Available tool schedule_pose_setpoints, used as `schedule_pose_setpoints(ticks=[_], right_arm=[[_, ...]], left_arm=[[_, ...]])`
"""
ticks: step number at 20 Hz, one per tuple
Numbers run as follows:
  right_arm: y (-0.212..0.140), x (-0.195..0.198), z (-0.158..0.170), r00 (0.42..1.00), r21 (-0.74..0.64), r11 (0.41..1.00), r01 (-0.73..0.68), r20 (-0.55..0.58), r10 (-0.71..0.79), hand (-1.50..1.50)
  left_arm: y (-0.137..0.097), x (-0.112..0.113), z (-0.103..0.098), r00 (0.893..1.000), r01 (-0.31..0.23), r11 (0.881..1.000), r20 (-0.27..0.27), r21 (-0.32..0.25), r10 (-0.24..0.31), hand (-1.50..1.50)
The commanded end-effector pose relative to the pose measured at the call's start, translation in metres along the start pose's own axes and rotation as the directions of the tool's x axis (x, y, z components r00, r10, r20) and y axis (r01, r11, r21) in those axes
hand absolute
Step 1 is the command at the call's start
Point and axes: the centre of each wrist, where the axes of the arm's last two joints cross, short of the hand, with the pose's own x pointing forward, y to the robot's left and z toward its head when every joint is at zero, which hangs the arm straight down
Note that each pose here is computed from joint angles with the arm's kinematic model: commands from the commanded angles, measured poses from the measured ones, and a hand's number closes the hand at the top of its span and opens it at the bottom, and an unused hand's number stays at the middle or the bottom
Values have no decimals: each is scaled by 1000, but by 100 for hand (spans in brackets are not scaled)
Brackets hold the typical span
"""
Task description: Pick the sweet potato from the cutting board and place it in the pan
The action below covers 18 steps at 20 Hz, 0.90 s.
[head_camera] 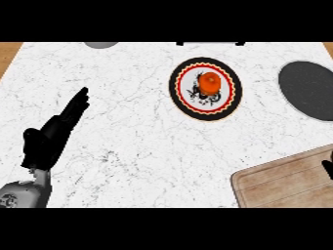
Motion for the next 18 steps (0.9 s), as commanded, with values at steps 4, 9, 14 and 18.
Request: schedule_pose_setpoints(ticks=[4, 9, 14, 18], right_arm=[[19, -50, -64, 998, -68, 996, -49, -38, 46, 150], [28, -88, -91, 995, -128, 988, -88, -63, 81, 150], [5, -120, -101, 996, -146, 987, -69, -59, 61, 150], [16, -130, -111, 993, -160, 982, -98, -78, 86, 150]], left_arm=[[-5, 5, -13, 1000, -6, 1000, 0, -21, 6, 0], [-5, -5, -12, 1000, -6, 1000, 21, -27, 7, 0], [-10, -9, -13, 1000, -7, 999, 17, -34, 7, 0], [-8, 17, -9, 1000, -3, 999, 9, -40, 4, 0]])
